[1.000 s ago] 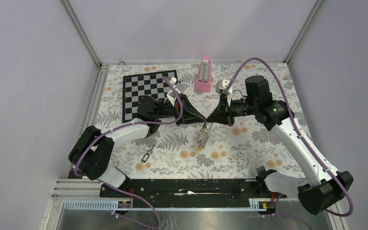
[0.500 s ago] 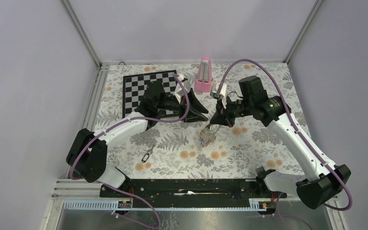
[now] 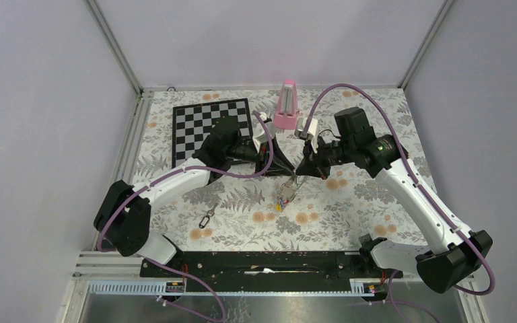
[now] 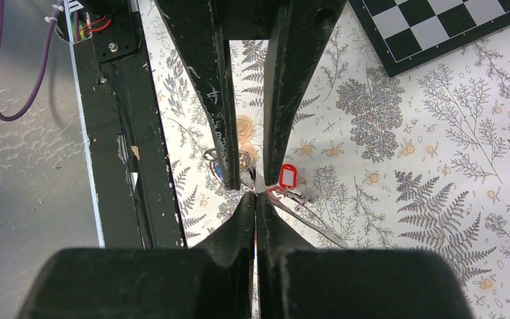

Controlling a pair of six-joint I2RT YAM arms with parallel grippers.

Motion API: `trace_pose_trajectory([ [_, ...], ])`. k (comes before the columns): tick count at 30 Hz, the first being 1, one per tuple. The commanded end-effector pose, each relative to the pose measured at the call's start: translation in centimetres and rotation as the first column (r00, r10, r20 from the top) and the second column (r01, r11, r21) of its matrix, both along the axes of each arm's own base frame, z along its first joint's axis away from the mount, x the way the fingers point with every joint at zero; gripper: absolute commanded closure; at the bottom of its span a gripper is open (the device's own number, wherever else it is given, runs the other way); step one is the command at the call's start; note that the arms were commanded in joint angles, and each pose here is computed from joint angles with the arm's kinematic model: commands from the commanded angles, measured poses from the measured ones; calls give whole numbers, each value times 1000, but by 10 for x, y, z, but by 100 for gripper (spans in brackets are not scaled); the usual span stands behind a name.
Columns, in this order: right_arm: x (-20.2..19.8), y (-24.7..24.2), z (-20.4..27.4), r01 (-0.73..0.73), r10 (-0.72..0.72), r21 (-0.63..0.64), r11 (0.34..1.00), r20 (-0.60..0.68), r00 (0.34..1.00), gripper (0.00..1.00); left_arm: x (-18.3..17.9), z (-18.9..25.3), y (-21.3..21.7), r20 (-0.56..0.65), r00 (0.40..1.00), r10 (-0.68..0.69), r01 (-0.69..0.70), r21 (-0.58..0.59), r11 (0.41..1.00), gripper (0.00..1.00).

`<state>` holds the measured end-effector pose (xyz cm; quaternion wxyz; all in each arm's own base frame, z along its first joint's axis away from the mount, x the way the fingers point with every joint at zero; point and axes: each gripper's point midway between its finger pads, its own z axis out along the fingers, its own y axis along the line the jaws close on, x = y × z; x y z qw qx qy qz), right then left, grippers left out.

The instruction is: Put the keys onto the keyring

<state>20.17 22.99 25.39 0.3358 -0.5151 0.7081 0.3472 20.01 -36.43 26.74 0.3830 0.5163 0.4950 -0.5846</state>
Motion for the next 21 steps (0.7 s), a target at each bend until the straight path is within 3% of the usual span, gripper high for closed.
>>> trace_pose_trajectory([
  [1, 3, 6, 15, -21, 19, 35, 999, 57, 998, 100, 2, 19, -5, 65, 998, -12, 15, -43, 999, 78],
  [8, 1, 7, 14, -22, 20, 39, 999, 53, 998, 100, 2, 20, -5, 53, 998, -15, 17, -52, 999, 100],
  [15, 2, 1, 18, 6, -14, 70, 998, 106, 994, 72, -9, 44, 6, 10, 999, -37, 38, -175, 984, 100],
  [21, -1, -3, 24, 7, -18, 113, 994, 104, 994, 61, -14, 52, 10, -32, 998, -50, 42, -211, 977, 100],
])
